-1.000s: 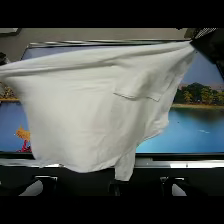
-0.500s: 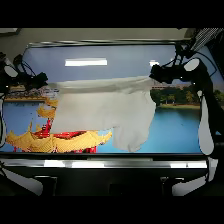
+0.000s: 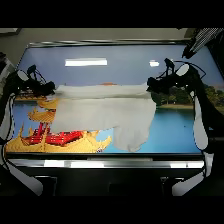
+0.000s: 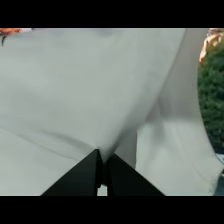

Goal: Fold the clothes and pants, and hang the long-sleeved shirts on hangers.

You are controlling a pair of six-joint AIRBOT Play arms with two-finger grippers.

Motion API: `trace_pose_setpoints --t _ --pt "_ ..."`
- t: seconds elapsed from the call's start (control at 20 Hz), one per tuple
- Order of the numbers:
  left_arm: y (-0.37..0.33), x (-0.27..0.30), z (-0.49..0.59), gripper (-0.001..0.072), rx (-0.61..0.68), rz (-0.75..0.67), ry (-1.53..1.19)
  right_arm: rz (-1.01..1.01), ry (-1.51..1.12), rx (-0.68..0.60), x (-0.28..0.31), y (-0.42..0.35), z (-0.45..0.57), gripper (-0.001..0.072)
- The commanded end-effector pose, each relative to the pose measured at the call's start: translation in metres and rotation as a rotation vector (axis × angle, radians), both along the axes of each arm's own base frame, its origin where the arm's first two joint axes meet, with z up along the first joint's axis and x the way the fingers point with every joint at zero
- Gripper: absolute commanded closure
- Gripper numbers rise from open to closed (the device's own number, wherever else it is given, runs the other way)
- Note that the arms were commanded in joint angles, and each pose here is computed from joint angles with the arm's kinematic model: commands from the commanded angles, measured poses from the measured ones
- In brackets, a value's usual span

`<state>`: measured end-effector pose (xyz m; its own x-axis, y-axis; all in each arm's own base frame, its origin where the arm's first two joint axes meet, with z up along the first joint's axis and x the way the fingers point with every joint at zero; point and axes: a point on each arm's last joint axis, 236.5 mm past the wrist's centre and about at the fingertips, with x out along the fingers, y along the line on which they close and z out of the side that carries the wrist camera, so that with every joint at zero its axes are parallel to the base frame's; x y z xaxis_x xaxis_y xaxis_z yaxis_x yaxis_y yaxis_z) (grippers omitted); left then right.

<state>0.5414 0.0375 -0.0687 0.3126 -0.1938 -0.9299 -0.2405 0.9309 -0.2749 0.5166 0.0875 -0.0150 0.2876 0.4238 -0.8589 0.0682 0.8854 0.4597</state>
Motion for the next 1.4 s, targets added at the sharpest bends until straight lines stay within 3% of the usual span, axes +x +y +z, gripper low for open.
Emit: trace_pose_setpoints --t 0.0,0.3,0.7,0.95,1.0,1.05,1.1,1.15,1.2,1.35 --pt "-0.007 -0.024 -0.014 0.0694 -0.019 -0.037 0.11 0.016 0.152 -0.059 -0.033 -0.011 -0.014 0.0682" --pt "-0.011 -0.033 -0.027 0.0694 -0.038 -0.035 0.164 -0.014 0.169 -0.07 -0.033 -0.015 -0.018 0.0682" --pt "-0.05 -0.035 -0.008 0.0694 -0.251 -0.036 0.168 -0.049 0.189 -0.092 -0.034 -0.022 -0.021 0.0682" --pt "-0.04 -0.043 -0.027 0.0692 -0.202 -0.043 0.217 -0.049 0.199 -0.178 -0.034 -0.041 -0.037 0.068" --pt "-0.038 -0.046 -0.035 0.0655 -0.196 -0.043 0.235 -0.048 0.209 -0.175 -0.035 -0.04 -0.042 0.0678" --pt "-0.038 -0.047 -0.04 0.0546 -0.199 -0.041 0.246 -0.047 0.221 -0.167 -0.035 -0.038 -0.047 0.0653" --pt "-0.037 -0.048 -0.043 0.039 -0.2 -0.038 0.25 -0.047 0.232 -0.162 -0.036 -0.037 -0.051 0.0574" --pt "-0.033 -0.047 -0.043 0.0301 -0.198 -0.032 0.245 -0.045 0.24 -0.158 -0.037 -0.036 -0.053 0.0458" --pt "-0.027 -0.045 -0.039 0.03 -0.192 -0.023 0.236 -0.042 0.244 -0.159 -0.039 -0.036 -0.052 0.0336" --pt "0.007 -0.046 -0.005 0.0298 -0.119 -0.026 0.179 0.006 0.231 -0.174 -0.052 -0.051 -0.022 0.0311"
